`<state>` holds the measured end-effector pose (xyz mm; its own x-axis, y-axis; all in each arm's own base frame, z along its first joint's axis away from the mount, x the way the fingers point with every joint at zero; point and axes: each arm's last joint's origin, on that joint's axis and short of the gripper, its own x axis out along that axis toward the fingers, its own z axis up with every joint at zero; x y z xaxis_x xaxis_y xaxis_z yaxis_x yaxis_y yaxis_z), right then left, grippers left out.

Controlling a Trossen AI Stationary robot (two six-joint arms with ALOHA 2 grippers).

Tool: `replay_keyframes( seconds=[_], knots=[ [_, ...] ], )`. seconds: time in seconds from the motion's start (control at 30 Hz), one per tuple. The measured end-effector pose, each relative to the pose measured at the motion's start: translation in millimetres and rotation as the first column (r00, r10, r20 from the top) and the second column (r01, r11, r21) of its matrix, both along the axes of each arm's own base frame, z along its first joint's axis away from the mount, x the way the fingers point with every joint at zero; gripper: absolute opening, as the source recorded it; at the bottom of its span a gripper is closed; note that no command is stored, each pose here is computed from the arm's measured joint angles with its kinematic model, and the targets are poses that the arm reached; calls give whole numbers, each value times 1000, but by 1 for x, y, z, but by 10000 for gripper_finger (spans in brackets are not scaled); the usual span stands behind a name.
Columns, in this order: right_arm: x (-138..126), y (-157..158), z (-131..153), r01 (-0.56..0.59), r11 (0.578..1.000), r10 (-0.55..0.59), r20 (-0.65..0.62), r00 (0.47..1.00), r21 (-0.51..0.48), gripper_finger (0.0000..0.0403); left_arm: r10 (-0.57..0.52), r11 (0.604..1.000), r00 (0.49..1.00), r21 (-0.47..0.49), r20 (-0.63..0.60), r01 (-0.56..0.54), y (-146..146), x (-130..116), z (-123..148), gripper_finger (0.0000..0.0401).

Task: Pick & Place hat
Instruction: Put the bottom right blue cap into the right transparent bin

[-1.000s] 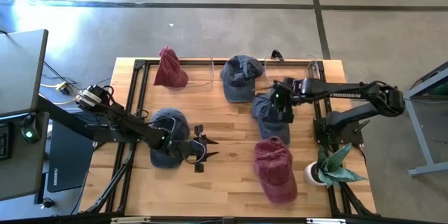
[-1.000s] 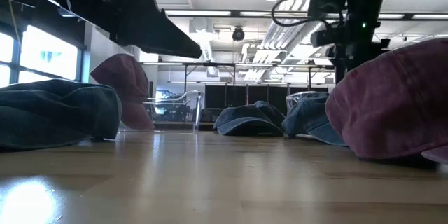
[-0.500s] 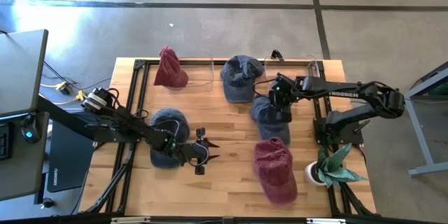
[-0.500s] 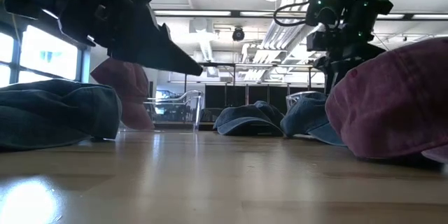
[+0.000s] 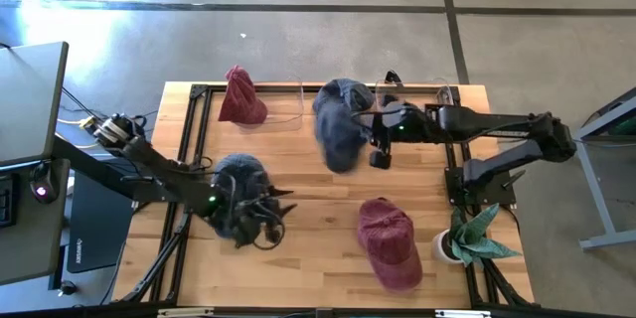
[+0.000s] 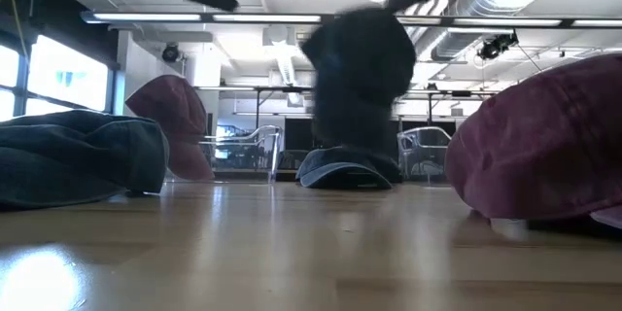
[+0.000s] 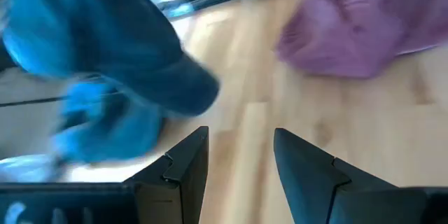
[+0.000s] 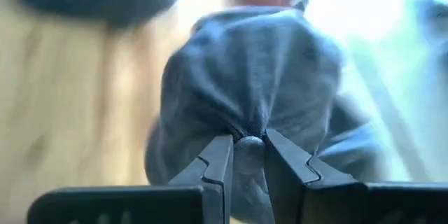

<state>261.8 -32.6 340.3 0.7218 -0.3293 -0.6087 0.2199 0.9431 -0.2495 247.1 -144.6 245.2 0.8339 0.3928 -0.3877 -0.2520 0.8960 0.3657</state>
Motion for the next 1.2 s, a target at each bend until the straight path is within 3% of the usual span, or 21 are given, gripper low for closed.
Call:
replay_keyframes(
  seconds=[0.1, 0.17, 0.3, 0.4, 0.53, 0.7, 0.83, 1.0, 1.1, 1.2],
  knots=[
    [11, 17, 7, -24, 999, 27, 60, 998, -46, 53, 46, 998, 999, 47, 6, -46, -12, -17, 14, 156],
    [24, 33, -6, -79, 997, 80, 22, 997, -15, 53, 33, 998, 999, 54, 35, -35, -23, -25, 20, 156],
    [65, 76, -65, -183, 982, 187, -137, 973, 38, 53, -70, 994, 997, 82, 12, 69, -40, -38, 19, 156],
    [95, 110, -113, -299, 953, 304, -177, 936, 57, 54, -130, 989, 991, 63, -15, 130, -49, -39, 14, 156],
    [108, 142, -160, -448, 893, 444, -266, 855, 50, 55, -184, 981, 981, 57, -63, 188, -56, -39, 6, 156],
    [108, 148, -154, -502, 860, 505, -279, 817, 87, 53, -205, 976, 975, 61, -83, 210, -59, -40, 3, 156],
    [114, 148, -145, -488, 866, 500, -195, 844, 111, 73, -204, 976, 975, 64, -87, 209, -58, -40, 3, 156],
    [122, 152, -157, -531, 803, 575, -115, 810, 273, 126, -207, 977, 976, 39, -64, 210, -60, -39, 5, 156],
    [123, 152, -158, -536, 741, 610, -72, 789, 404, 172, -238, 971, 970, 6, -56, 239, -60, -33, 6, 156],
    [119, 149, -149, -470, 753, 570, -101, 816, 461, 214, -312, 949, 947, -68, -79, 308, -59, -17, 0, 156]
  ],
)
